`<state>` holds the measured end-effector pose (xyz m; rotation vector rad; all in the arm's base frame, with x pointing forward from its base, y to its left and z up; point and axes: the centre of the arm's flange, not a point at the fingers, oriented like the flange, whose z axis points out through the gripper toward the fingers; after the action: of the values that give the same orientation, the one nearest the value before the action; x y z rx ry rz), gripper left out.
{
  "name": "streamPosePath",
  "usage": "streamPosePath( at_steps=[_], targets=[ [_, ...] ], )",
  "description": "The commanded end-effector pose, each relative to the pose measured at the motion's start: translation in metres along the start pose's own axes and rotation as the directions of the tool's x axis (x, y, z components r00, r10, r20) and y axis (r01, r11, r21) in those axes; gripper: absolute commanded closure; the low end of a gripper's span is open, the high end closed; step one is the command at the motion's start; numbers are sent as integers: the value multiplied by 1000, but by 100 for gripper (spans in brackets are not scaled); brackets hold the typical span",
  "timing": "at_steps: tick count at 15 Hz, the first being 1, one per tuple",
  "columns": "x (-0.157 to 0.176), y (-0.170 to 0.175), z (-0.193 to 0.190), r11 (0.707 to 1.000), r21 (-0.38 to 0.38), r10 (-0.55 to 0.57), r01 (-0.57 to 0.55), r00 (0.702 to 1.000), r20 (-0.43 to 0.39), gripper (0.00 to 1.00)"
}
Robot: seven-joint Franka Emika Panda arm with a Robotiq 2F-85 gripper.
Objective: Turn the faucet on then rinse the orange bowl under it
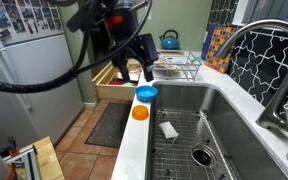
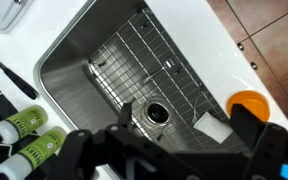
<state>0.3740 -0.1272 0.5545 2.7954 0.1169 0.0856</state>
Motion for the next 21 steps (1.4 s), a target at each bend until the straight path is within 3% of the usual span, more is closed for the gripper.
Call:
streamPosePath(
  at_steps=[1, 3, 4, 6, 12, 15, 17, 19, 21],
  targets=[
    [69, 56, 22, 980, -97, 174, -176, 984, -29, 0],
    [88, 76, 38, 952, -135, 270, -273, 962, -41, 0],
    [55, 55, 26, 977, -90, 190, -194, 980, -55, 0],
    [66, 60, 37, 975, -95, 199, -202, 979, -39, 0],
    [62, 59, 23, 974, -98, 198, -203, 978, -65, 0],
    [94, 71, 44, 915, -108, 382, -389, 921, -78, 0],
    [115, 79, 60, 886, -112, 445, -450, 893, -69, 0],
    [140, 90, 78, 853, -115, 497, -508, 860, -115, 0],
    [163, 104, 93, 800, -128, 559, -586, 806, -192, 0]
  ],
)
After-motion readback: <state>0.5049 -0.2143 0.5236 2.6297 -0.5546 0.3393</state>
